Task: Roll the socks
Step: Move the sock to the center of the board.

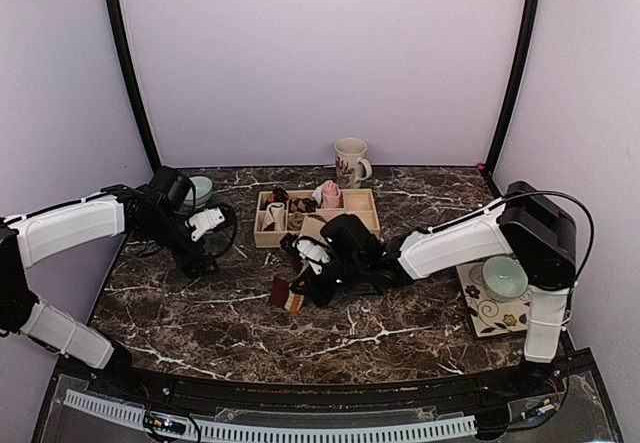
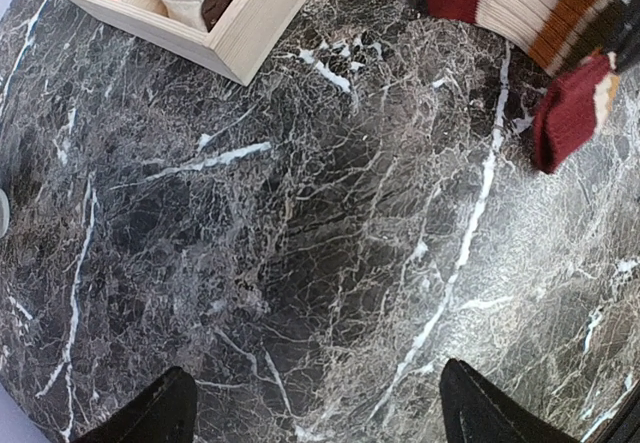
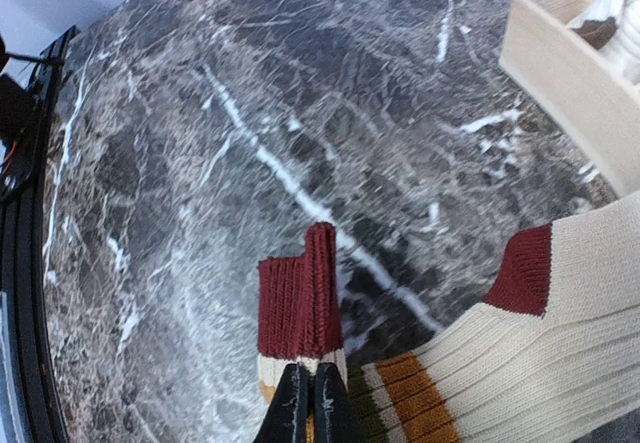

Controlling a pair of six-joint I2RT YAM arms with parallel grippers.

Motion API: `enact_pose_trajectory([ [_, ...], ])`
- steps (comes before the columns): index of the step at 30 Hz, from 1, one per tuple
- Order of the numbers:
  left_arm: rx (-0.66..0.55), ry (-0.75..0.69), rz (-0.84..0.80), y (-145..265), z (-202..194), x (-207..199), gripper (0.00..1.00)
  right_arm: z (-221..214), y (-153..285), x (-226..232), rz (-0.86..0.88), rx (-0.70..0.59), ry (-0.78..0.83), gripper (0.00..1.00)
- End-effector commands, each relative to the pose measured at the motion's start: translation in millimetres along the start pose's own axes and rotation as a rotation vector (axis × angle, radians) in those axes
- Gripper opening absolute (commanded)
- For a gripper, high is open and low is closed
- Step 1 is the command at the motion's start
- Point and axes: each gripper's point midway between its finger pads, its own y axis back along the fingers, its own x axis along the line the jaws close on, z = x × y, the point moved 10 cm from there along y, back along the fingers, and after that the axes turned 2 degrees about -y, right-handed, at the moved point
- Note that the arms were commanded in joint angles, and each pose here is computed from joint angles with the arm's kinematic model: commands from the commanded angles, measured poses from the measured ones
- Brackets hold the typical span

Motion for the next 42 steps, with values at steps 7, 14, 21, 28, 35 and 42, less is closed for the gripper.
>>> enact_pose_trajectory([
  [7, -0.027, 0.044, -0.023, -4, 23, 14, 0.86, -46, 0, 59, -0.196, 0.078, 0.413, 0.00],
  [14, -0.032, 0.046, -0.145, -26, 50, 8, 0.77, -68, 3, 73, -0.232, 0.171, 0.508, 0.10],
  [21, 0.015, -0.050, -0.266, -68, 84, -21, 0.76, -68, 24, 79, -0.234, 0.146, 0.428, 0.15],
  [28, 0.024, -0.102, -0.359, -100, 109, -45, 0.77, -89, 30, 89, -0.224, 0.180, 0.382, 0.17],
  [35, 0.032, -0.111, -0.413, -123, 120, -57, 0.76, -80, 50, 96, -0.272, 0.103, 0.295, 0.17],
  [42, 0.036, -0.103, -0.468, -130, 126, -65, 0.75, -101, 76, 95, -0.303, 0.104, 0.217, 0.17],
])
